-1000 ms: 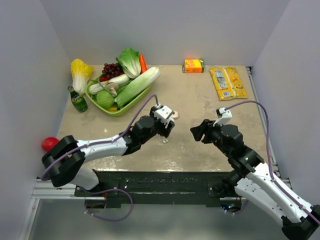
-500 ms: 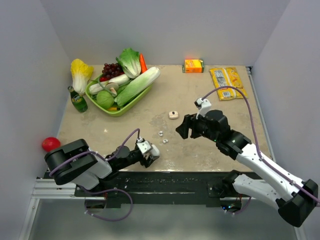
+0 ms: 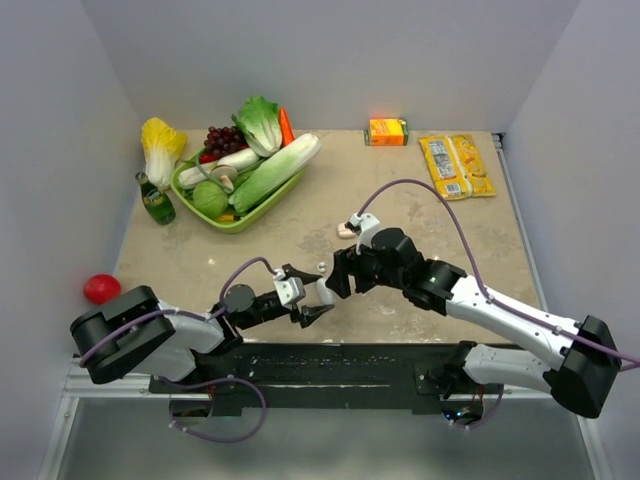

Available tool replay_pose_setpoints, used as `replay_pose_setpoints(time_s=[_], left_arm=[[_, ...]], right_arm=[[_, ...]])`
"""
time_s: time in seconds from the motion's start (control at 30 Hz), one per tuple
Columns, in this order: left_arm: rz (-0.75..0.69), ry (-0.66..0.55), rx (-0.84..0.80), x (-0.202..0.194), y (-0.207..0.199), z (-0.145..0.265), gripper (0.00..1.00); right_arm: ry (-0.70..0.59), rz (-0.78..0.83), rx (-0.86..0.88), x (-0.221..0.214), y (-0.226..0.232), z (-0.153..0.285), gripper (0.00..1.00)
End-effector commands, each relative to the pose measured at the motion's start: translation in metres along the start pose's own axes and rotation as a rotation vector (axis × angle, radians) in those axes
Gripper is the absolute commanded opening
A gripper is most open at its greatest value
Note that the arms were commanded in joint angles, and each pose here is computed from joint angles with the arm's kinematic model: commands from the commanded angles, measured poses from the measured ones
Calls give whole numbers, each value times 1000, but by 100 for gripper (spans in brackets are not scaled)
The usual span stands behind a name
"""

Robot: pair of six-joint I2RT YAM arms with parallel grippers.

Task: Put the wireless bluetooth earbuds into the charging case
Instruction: Open the charging case.

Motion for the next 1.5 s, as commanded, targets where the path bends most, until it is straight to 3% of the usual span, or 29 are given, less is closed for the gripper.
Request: replay_pose_setpoints(time_s=[0.0,1.17,1.47], left_arm=[[-222,-602,28,156,7,11,0],[-261,-560,89,159,14,10,0],[-262,-567,105,160,16,13,0]], right_arm=[[-84,18,63,32,23,-1,74],[-141,-9,-69,31,-2,15,71],[-211,-44,-123,42,-10,28,71]])
Point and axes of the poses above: each gripper's point midway between its finger pads, its own z axis back along the fingers, its own y axis along the line the jaws close on, x = y × z, the point moved 1 cm from there along z, back along the fingers, and after that the axes turned 5 degrees about -z, right-handed, at the moved point
